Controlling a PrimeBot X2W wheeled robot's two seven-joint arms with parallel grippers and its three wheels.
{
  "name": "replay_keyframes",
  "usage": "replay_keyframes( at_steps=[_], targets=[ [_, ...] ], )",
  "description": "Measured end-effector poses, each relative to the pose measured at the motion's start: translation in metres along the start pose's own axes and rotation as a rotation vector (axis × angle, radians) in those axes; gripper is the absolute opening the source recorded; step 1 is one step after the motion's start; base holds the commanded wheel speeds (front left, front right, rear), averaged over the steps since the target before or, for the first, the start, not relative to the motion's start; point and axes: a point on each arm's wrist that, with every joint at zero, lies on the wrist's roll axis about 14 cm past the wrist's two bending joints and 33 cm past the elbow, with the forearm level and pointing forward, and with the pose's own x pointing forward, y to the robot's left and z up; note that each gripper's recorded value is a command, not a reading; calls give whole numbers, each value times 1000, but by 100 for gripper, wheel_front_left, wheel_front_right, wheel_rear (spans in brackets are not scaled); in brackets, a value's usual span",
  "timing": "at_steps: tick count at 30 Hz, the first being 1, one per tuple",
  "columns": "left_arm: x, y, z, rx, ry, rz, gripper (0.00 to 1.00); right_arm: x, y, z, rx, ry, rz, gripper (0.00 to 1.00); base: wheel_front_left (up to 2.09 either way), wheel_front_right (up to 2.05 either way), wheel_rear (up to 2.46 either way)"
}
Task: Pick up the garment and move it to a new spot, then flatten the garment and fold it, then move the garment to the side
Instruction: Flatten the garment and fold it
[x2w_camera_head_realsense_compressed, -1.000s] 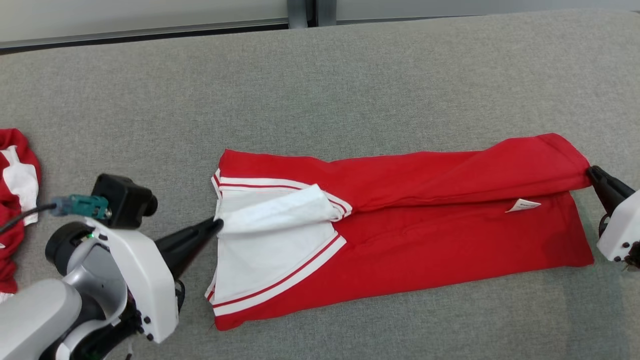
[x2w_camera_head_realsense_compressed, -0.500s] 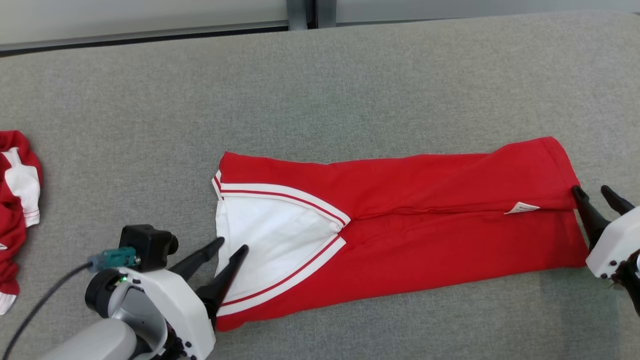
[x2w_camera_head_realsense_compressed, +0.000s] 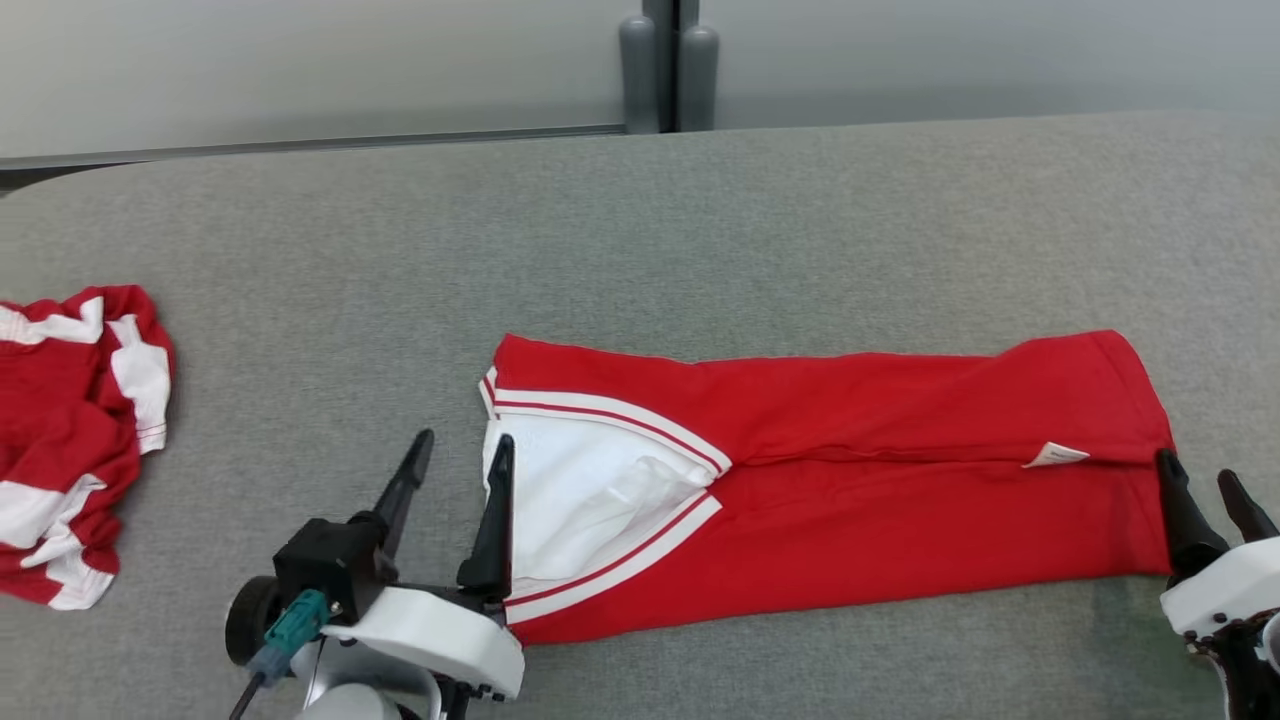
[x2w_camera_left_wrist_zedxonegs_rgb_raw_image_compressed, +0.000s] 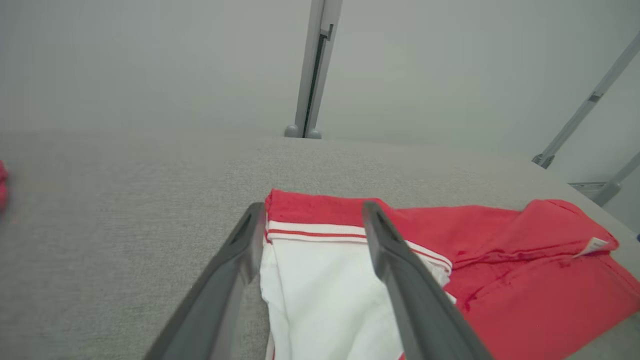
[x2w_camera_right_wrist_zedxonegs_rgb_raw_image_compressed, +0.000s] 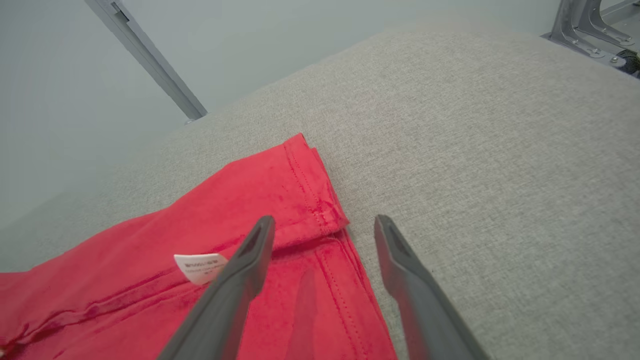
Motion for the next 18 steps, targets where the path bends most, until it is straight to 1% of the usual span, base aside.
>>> replay_keyframes(
  at_steps=[2,4,6,9,12,16,17,18],
  targets=[
    [-2,3,24,20,-102,36,100,4,1,0,29,11,-2,100,0,0,0],
    [-10,6,32,56,-156,62,100,12,-4,3,38,33,-15,100,0,0,0],
    [-19,4,34,88,-184,67,100,21,-6,3,3,87,-25,100,0,0,0],
    [-26,-3,36,106,-215,55,100,31,-11,-5,-47,207,-47,100,0,0,0],
    [-29,-3,35,99,-221,62,100,37,-16,-19,-140,340,-71,100,0,0,0],
    [-29,0,34,83,-227,75,100,42,-12,-33,-174,426,-69,100,0,0,0],
    [-29,2,33,85,-225,78,100,41,-11,-36,-189,443,-70,95,0,0,0],
    [-29,2,33,87,-227,79,100,41,-10,-39,-194,454,-68,46,0,0,0]
  ],
)
